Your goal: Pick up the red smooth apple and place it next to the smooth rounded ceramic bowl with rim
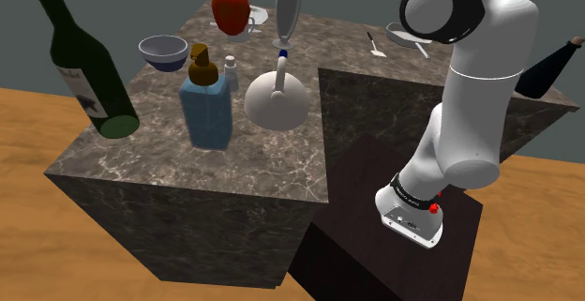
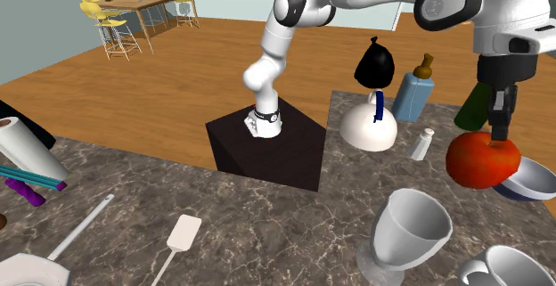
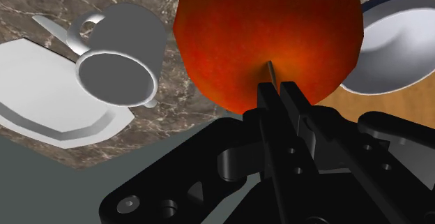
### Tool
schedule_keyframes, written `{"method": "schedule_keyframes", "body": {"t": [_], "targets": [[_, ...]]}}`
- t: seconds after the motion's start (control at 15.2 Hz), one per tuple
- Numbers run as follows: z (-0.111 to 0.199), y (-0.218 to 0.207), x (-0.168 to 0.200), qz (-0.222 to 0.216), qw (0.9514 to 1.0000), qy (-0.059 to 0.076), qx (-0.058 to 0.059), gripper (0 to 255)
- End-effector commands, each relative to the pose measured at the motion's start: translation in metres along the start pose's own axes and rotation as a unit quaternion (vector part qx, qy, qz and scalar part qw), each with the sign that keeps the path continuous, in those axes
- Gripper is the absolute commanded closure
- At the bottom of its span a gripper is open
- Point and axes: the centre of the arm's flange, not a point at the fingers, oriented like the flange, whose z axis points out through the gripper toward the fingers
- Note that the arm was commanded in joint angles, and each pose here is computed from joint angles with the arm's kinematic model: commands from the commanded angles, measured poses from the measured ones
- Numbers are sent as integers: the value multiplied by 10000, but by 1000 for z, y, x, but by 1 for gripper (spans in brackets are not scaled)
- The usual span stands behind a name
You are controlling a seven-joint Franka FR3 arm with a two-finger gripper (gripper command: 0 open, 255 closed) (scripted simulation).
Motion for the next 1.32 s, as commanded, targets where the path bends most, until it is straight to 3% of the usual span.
{"method": "schedule_keyframes", "body": {"t": [0.0,0.99,1.25], "targets": [[10,1,-4,-1,10000,5,0,255],[85,-1,-38,-1,10000,5,0,255],[85,-1,-38,-1,10000,5,0,255]]}}
